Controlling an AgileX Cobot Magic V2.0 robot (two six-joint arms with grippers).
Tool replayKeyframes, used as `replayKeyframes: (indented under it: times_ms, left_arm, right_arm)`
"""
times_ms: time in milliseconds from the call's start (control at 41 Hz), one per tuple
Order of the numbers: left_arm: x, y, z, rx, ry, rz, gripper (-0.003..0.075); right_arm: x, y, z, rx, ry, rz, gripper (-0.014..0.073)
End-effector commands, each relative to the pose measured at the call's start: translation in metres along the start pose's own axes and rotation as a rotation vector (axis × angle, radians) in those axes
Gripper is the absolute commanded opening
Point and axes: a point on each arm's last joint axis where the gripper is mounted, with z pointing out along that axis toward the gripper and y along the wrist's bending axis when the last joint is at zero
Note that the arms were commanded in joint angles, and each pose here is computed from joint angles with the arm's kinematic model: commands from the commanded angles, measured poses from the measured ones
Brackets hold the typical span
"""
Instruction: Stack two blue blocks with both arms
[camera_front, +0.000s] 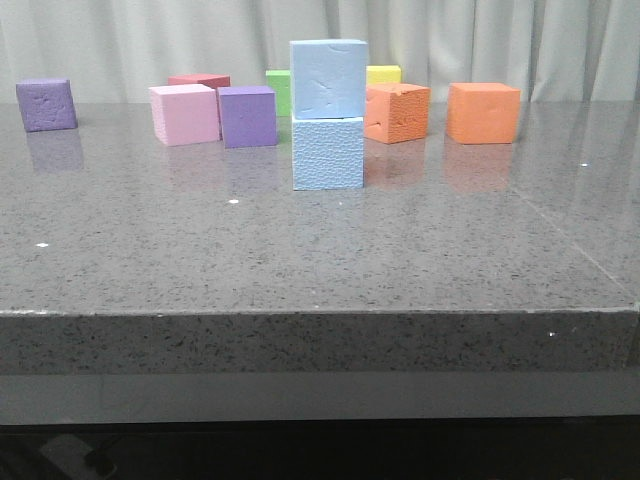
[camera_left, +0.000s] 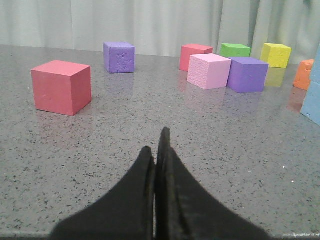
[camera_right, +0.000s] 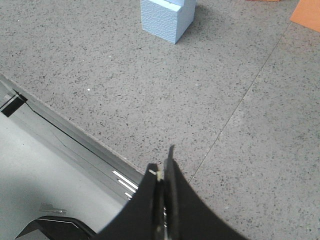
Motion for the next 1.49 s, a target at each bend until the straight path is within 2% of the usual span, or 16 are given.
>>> replayKeyframes:
  times_ms: [0, 147, 855, 952, 1074, 1197, 1294, 1465]
  left_arm:
    - [-0.015, 0.0, -0.003, 0.004, -0.194, -0.013, -0.002]
    - [-0.011, 0.0, -0.002, 0.002, -0.145, -0.013, -0.002]
    - [-0.011, 0.0, -0.002, 0.002, -0.145, -0.013, -0.002]
    - [-0.011, 0.0, -0.002, 0.002, -0.145, -0.013, -0.002]
    - [-0.011, 0.0, -0.002, 0.002, -0.145, -0.013, -0.002]
    - [-0.011, 0.0, -0.002, 0.001, -0.145, -0.013, -0.002]
    - [-0.011, 0.0, -0.002, 0.001, -0.145, -0.013, -0.002]
    - [-0.011, 0.0, -0.002, 0.001, -0.145, -0.013, -0.002]
  right_arm:
    - [-0.011, -0.001, -0.005, 0.017, -0.083, -0.004, -0.0067]
    - [-0.011, -0.001, -0.005, 0.017, -0.083, -0.004, -0.0067]
    - [-0.01, -0.001, -0.008, 0.019, -0.098, -0.005, -0.0067]
    - [-0.005, -0.007, -0.026, 0.095, -0.161, 0.021, -0.0067]
    - [0.018, -0.016, -0.043, 0.262, -0.292, 0.074, -0.0067]
    - [0.052, -0.019, -0.046, 0.421, -0.435, 0.067, -0.0067]
    - [0.083, -0.019, -0.036, 0.48, -0.53, 0.067, -0.0067]
    - [0.13, -0.018, -0.012, 0.512, -0.617, 0.059, -0.0067]
